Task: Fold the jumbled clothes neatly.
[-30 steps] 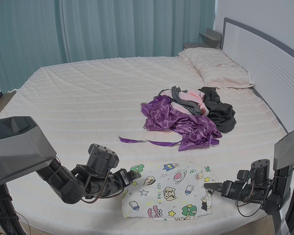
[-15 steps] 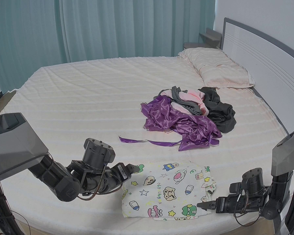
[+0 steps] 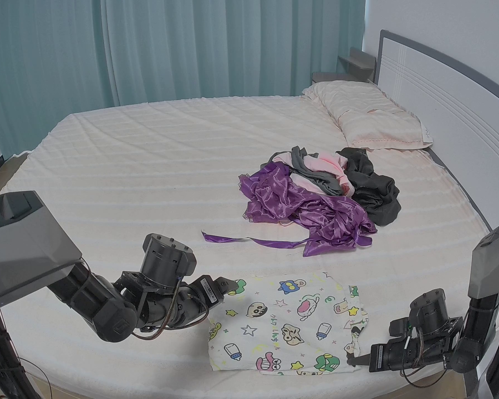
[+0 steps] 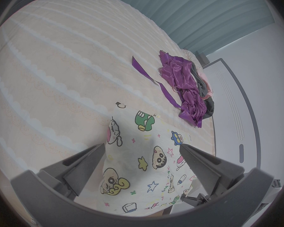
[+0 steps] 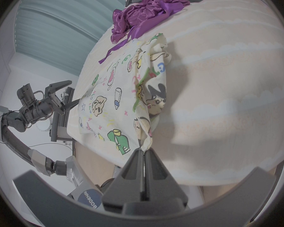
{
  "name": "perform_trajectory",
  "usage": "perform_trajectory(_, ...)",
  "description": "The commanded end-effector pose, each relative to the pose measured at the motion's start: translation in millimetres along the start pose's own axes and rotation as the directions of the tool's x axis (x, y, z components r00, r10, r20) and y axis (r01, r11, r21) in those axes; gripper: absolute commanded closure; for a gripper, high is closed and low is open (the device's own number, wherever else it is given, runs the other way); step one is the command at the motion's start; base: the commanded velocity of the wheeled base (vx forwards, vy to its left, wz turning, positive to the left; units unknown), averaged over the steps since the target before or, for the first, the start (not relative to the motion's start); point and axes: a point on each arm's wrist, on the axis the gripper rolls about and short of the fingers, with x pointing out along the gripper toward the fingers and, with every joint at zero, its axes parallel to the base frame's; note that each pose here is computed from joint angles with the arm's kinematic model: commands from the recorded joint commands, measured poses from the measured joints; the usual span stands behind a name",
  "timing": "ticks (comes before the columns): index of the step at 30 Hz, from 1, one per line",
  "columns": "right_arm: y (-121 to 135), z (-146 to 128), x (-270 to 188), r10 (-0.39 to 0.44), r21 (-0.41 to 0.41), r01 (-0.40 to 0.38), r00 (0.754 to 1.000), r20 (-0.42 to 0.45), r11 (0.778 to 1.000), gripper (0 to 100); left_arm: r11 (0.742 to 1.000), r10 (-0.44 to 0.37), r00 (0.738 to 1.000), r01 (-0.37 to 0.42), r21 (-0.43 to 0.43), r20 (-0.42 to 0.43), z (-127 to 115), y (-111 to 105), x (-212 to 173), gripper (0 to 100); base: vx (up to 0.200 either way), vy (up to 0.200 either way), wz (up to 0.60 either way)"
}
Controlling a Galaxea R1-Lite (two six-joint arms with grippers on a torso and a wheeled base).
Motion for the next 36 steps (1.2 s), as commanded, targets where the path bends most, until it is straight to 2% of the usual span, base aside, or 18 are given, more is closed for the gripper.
perform_trajectory(1, 3.5, -1.0, -12.5, 0.032, -0.003, -0.032, 0.999, -0.001, 0.999, 100, 1.0, -0.001, 1.0, 0.001, 0.003, 0.005, -0.8, -1.2, -0.5, 0, 0.0, 0.0, 0.0)
perform_trajectory(5, 2.2, -1.6, -10.4, 0.026, -0.009, -0.026, 1.0, -0.007, 1.0, 100, 1.0, -0.009, 1.0, 0.009, 0.013, 0.006, -5.4, -5.2, -0.8, 0, 0.0, 0.0, 0.0)
perform_trajectory(9, 0.7, -3.1, -9.2, 0.017, -0.024, -0.017, 1.0, -0.022, 1.0, 100, 0.998, -0.057, 0.998, 0.057, 0.004, 0.019, -9.7, -12.2, -1.3, 0, 0.0, 0.0, 0.0)
perform_trajectory(10, 0.3, -3.5, -9.0, 0.014, -0.029, -0.015, 1.0, -0.025, 0.999, 0, 0.997, -0.076, 0.997, 0.076, -0.008, 0.029, -11.4, -14.8, -1.7, 0, 0.0, 0.0, 0.0)
perform_trajectory(13, 0.0, -3.4, -9.1, 0.013, -0.03, -0.014, 1.0, -0.026, 0.999, 0, 0.992, -0.123, 0.991, 0.124, -0.019, 0.053, -15.9, -22.0, -2.8, 0, 0.0, 0.0, 0.0)
perform_trajectory(19, -0.5, 0.4, -11.9, 0.014, -0.031, -0.014, 1.0, 0.007, 0.999, 0, 0.992, -0.126, 0.992, 0.126, -0.017, 0.014, -30.9, -25.2, 0.9, 0, 0.0, 0.0, 0.0)
perform_trajectory(22, -1.3, 9.8, -23.8, 0.02, -0.056, -0.016, 0.996, 0.088, 0.998, 0, 0.996, -0.09, 0.996, 0.09, -0.004, -0.021, -42.0, -16.4, 4.3, 0, 0.0, 0.0, 0.0)
perform_trajectory(23, -1.3, 9.8, -23.8, 0.02, -0.056, -0.016, 0.996, 0.088, 0.998, 0, 0.996, -0.09, 0.996, 0.09, -0.004, -0.021, -42.0, -16.4, 4.3, 0, 0.0, 0.0, 0.0)
perform_trajectory(25, 0.3, 15.4, -33.6, 0.035, -0.061, -0.026, 0.989, 0.144, 0.998, 0, 0.999, -0.043, 0.998, 0.043, 0.003, -0.045, -49.2, -6.2, 13.3, 0, 0.0, 0.0, 0.0)
perform_trajectory(33, -1.2, 22.9, -37.1, 0.037, -0.054, -0.027, 0.981, 0.192, 0.998, 0, 1.0, -0.002, 0.997, 0.004, 0.017, -0.078, -59.8, 2.0, 22.0, 0, 0.0, 0.0, 0.0)
perform_trajectory(35, -2.4, 34.9, -41.5, 0.047, -0.051, -0.035, 0.965, 0.259, 0.998, 0, 1.0, -0.003, 0.997, 0.005, 0.02, -0.083, -61.7, 1.4, 22.1, 0, 0.0, 0.0, 0.0)
perform_trajectory(36, -2.4, 34.9, -41.5, 0.047, -0.051, -0.035, 0.965, 0.259, 0.998, 0, 1.0, -0.003, 0.997, 0.005, 0.02, -0.083, -61.7, 1.4, 22.1, 0, 0.0, 0.0, 0.0)
